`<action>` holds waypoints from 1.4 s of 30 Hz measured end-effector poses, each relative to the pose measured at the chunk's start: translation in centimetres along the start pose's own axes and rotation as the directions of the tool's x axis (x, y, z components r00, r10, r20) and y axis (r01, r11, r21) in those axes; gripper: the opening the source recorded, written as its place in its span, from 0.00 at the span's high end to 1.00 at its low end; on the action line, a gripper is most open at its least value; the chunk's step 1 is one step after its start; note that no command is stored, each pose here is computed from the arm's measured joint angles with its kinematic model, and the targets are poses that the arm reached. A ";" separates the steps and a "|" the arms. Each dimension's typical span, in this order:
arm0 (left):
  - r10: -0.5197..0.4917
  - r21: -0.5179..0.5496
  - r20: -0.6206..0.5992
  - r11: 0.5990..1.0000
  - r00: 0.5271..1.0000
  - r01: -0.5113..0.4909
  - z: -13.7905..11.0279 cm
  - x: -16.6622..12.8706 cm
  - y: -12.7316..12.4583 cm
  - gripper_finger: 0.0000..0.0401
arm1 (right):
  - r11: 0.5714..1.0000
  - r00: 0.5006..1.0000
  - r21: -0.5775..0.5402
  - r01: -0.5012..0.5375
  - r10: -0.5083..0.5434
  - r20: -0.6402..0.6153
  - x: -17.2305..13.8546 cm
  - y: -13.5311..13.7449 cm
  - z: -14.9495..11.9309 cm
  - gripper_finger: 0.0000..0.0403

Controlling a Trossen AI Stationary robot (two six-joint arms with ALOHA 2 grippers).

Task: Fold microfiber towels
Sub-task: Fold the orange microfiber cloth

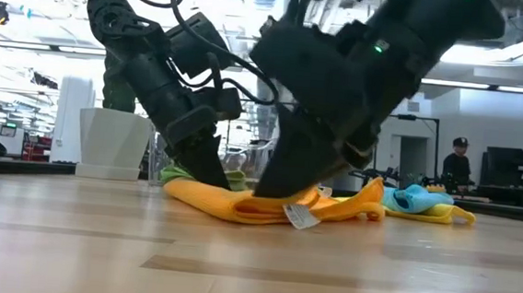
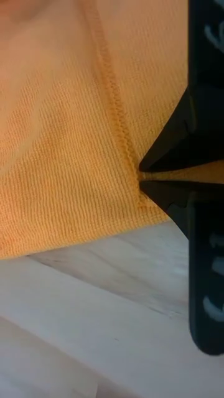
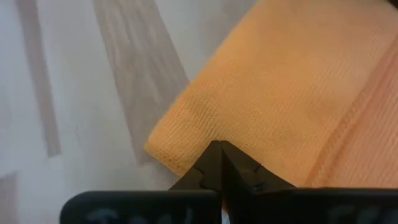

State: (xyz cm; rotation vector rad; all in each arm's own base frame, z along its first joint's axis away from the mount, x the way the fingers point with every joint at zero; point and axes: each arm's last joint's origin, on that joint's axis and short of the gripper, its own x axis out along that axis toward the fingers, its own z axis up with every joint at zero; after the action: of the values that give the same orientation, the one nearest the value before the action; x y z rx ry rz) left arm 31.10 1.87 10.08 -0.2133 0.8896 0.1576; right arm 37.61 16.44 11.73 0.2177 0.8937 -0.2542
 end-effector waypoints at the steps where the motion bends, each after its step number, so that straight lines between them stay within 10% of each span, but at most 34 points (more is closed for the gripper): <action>1: -0.001 -0.011 0.000 1.000 1.000 0.001 0.0 0.0 0.0 0.93 | 1.000 1.000 -0.003 0.000 0.000 -0.006 0.1 0.0 -0.1 0.94; 12: -0.030 -0.186 0.112 0.981 0.993 0.050 2.1 -4.3 -0.4 0.93 | 0.999 0.974 0.026 0.036 -0.041 0.224 -5.0 1.2 2.1 0.94; 20: -0.013 -0.170 0.132 0.985 0.991 0.035 2.4 -6.1 -0.6 0.93 | 0.996 0.957 0.086 0.011 -0.035 0.287 -2.6 2.6 0.7 0.95; 31: -0.138 0.076 0.089 0.988 0.986 0.132 -1.5 -3.2 -1.2 0.93 | 0.981 0.968 0.195 0.011 -0.059 0.242 1.5 2.7 -1.9 0.95; 42: -0.114 -0.075 0.086 0.990 0.990 0.121 -5.6 -2.4 -0.7 0.93 | 0.983 0.971 0.185 -0.012 -0.033 0.237 0.4 3.0 -1.5 0.95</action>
State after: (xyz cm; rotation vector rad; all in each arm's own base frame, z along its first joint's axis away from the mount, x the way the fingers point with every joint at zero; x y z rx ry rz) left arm 25.59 -0.27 8.62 -0.3313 0.7884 0.0918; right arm 37.66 19.70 10.69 0.3474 0.6321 -0.3663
